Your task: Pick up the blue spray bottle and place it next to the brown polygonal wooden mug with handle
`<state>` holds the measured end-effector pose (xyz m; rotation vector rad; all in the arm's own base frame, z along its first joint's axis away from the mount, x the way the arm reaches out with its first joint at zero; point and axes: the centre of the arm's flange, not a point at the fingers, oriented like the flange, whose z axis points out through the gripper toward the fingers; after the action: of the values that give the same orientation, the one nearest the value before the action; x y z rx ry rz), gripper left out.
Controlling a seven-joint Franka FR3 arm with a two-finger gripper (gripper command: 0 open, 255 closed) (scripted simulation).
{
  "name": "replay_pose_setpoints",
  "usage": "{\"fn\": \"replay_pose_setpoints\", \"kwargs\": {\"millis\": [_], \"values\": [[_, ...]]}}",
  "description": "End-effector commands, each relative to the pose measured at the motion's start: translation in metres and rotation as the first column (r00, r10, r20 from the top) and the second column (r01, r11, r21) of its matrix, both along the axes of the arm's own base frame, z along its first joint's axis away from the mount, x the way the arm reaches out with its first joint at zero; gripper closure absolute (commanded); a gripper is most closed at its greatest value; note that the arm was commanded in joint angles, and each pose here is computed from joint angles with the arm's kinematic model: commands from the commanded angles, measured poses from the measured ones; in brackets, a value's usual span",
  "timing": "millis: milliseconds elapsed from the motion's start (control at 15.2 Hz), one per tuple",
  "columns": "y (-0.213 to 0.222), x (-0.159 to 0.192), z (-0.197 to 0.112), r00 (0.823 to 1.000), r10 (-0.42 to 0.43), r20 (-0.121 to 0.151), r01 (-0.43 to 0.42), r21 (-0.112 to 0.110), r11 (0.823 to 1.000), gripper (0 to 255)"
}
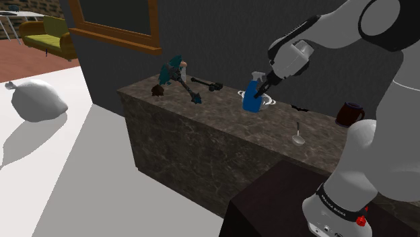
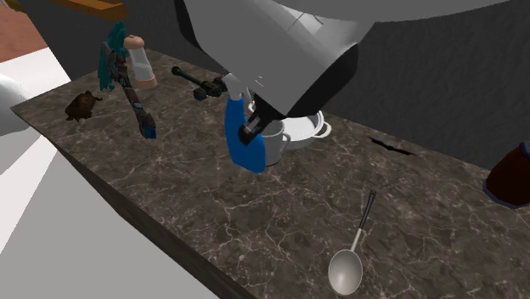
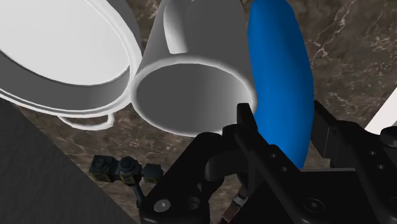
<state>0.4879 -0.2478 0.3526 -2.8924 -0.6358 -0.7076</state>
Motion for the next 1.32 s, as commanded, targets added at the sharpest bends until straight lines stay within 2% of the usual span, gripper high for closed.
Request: {"fn": "replay_pose_setpoints", "kwargs": {"millis": [0, 1254], "values": [[0.0, 0.0, 0.01, 1.0, 0.0, 0.0, 0.0, -0.001, 1.0, 255], [0.0, 0.0, 0.111, 1.0, 0.0, 0.0, 0.0, -0.001, 1.0, 255]]}}
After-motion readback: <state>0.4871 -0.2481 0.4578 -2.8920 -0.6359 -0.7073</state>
